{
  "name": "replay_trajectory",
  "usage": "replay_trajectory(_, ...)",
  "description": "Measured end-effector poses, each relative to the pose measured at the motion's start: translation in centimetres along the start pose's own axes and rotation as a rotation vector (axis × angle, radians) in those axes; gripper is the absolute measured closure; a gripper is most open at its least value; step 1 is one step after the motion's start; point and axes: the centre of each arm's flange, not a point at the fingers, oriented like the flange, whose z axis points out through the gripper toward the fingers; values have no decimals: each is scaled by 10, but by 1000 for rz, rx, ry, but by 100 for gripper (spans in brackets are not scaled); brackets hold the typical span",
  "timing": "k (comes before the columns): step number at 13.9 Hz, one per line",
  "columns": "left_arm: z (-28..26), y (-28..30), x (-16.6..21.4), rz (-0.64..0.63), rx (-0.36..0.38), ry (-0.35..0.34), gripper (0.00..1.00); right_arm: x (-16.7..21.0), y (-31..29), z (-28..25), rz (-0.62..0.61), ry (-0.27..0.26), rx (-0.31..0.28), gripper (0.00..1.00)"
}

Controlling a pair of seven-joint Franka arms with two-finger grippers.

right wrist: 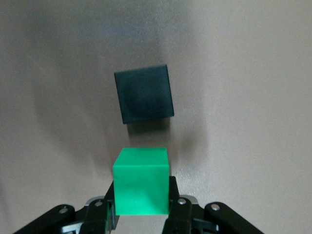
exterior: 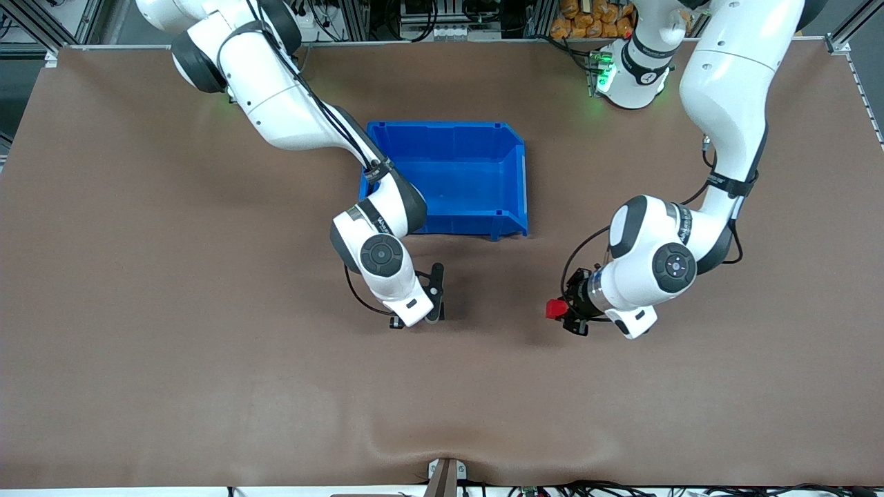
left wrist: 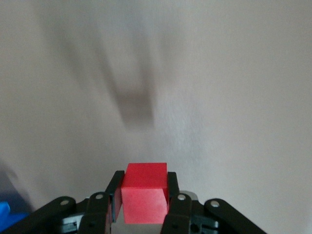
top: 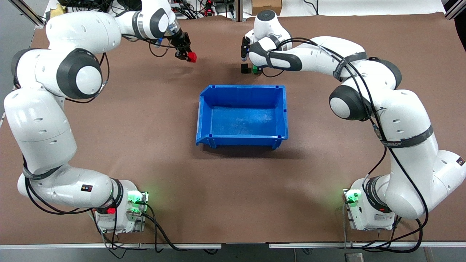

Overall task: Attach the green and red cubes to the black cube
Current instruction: 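Press the green cube against the black cube while the left gripper approaches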

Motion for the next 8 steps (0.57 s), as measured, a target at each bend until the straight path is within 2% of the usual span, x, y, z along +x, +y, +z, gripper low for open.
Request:
replay_trajectory(3,0,-2,-35,-21,-6,-3,61,10,-4,4,31,5,-5,60)
replay_trajectory(8,-3,-2,-65,-3,-20,-9,61,23,-11,10,38,8,-9,60)
